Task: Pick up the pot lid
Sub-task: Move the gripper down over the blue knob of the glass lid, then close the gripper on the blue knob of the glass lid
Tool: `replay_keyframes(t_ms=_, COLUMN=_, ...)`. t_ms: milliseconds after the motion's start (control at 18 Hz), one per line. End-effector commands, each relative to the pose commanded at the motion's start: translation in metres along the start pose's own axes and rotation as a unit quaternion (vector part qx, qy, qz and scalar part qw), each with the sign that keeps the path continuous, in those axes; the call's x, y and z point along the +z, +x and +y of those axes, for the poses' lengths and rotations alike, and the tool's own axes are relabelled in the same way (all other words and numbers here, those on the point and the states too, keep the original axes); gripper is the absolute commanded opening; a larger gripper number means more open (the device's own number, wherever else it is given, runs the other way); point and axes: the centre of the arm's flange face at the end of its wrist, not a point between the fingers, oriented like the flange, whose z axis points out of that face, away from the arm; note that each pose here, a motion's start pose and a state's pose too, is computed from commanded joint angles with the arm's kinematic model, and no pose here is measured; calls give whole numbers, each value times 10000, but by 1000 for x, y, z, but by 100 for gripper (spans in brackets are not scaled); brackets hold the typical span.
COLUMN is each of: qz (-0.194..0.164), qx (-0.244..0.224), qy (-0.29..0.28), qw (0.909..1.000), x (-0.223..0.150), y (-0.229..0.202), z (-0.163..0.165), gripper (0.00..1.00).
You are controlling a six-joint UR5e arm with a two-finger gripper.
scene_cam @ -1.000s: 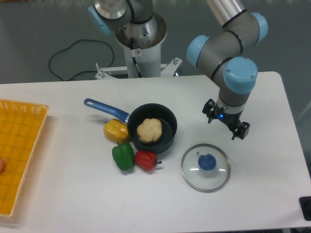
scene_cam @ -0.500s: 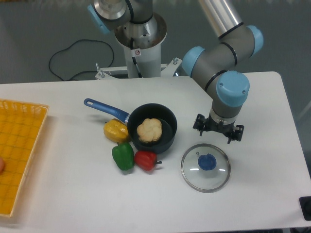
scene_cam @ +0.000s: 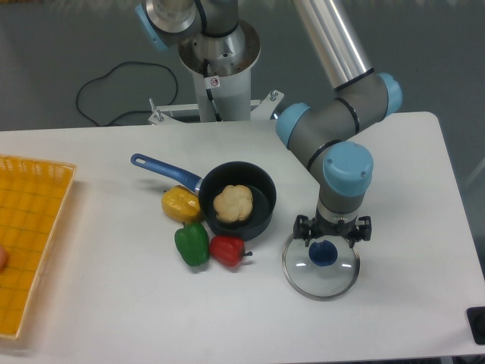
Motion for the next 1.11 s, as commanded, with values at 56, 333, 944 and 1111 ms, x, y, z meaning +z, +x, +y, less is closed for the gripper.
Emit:
replay_keyframes(t_ms=56, qz=8, qx=-31, qy=-13, qw=10000, x=2, y=0, z=0, gripper=100)
replay_keyframes(t_ms=333, qz=25, qx=-146, qy=-39, qw=9999, x=7, y=3, z=-2, gripper=100)
replay_keyframes(t_ms=944, qz=57, qx=-223, qy=-91, qw=9997, x=18, y=7, z=-6, gripper=100)
replay_keyframes(t_ms=1111, qz=58, qx=-208, qy=-91, qw=9997, x=18, y=8, z=-7, gripper=93)
